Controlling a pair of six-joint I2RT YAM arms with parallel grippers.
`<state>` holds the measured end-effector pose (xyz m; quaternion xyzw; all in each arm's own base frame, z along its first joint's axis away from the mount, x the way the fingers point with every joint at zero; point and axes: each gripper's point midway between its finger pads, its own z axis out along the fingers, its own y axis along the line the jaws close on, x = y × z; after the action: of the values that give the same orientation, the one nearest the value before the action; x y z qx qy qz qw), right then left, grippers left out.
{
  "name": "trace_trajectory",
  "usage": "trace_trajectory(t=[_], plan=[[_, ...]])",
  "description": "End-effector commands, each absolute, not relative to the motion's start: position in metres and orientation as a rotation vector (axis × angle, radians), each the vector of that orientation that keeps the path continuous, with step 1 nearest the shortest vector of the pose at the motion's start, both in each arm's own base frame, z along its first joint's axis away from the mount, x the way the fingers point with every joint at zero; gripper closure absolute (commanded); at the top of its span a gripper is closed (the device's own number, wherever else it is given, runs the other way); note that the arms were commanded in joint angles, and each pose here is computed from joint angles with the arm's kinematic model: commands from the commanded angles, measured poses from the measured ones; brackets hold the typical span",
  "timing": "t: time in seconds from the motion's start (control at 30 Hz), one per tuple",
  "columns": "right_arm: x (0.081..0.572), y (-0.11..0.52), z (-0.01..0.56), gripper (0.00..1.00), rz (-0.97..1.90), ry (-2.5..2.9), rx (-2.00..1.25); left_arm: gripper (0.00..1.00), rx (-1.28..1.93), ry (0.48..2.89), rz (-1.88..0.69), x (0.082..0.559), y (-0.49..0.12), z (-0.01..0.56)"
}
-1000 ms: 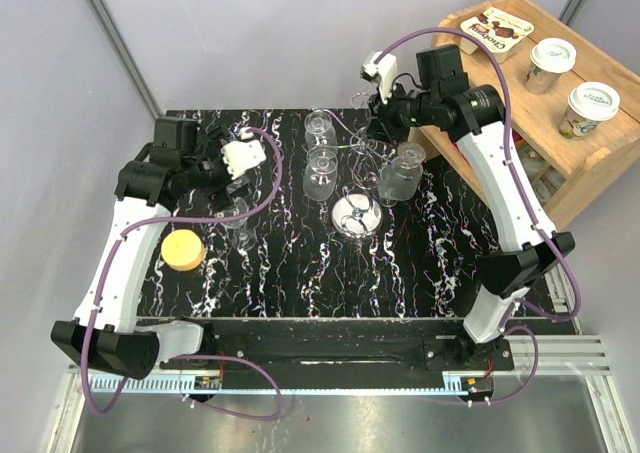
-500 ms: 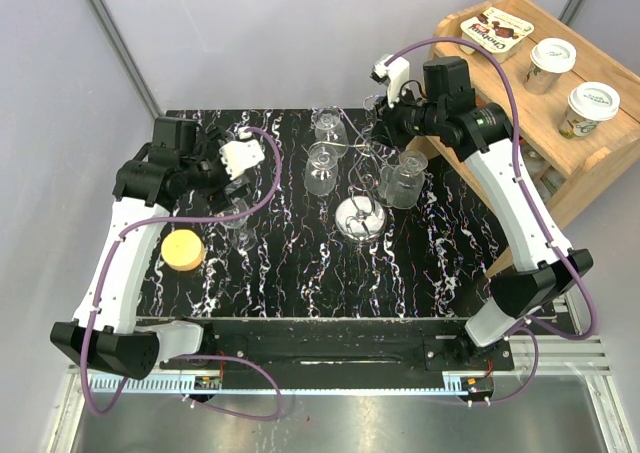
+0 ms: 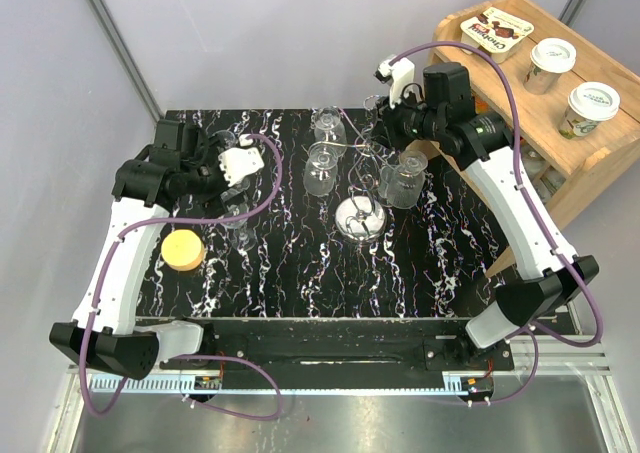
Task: Place the wine glass upside down on the wine glass rack
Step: Adjust the wine rack at the center of the board, then pick up the wine glass at the center of the board.
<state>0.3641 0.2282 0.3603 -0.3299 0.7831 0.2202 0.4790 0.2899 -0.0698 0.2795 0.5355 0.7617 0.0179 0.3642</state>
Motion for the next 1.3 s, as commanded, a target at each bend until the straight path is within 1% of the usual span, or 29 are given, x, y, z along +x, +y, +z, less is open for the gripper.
trace_trajectory(t=[0.0,0.07,0.23,0.33,0.63,0.97,1.07,1.13,1.17,1.2,1.27], plan=[[0.359,0.223,0.390,0.93,0.530,1.846,-0.712,0.01,1.411,1.975,0.086,0.285,-0.063,0.281],[0.358,0.223,0.388,0.84,0.530,1.849,-0.713,0.01,1.404,1.972,0.076,0.283,-0.064,0.282],[0.354,0.221,0.385,0.70,0.527,1.858,-0.723,0.01,1.423,1.981,0.048,0.285,-0.067,0.278],[0.352,0.220,0.389,0.65,0.522,1.845,-0.728,0.01,1.449,2.011,0.063,0.293,-0.064,0.271],[0.344,0.215,0.393,0.64,0.512,1.831,-0.732,0.02,1.489,2.074,0.121,0.327,-0.059,0.258],[0.334,0.212,0.400,0.63,0.520,1.816,-0.744,0.08,1.559,2.134,0.136,0.345,-0.055,0.228],[0.334,0.213,0.398,0.62,0.522,1.823,-0.746,0.14,1.576,2.150,0.125,0.347,-0.056,0.220],[0.335,0.213,0.396,0.62,0.521,1.827,-0.748,0.21,1.596,2.157,0.114,0.347,-0.056,0.213],[0.335,0.213,0.396,0.63,0.521,1.828,-0.749,0.27,1.603,2.165,0.111,0.347,-0.056,0.210],[0.335,0.213,0.396,0.62,0.519,1.827,-0.747,0.30,1.608,2.168,0.106,0.347,-0.056,0.208],[0.334,0.213,0.398,0.63,0.522,1.823,-0.749,0.35,1.613,2.170,0.094,0.345,-0.057,0.207]])
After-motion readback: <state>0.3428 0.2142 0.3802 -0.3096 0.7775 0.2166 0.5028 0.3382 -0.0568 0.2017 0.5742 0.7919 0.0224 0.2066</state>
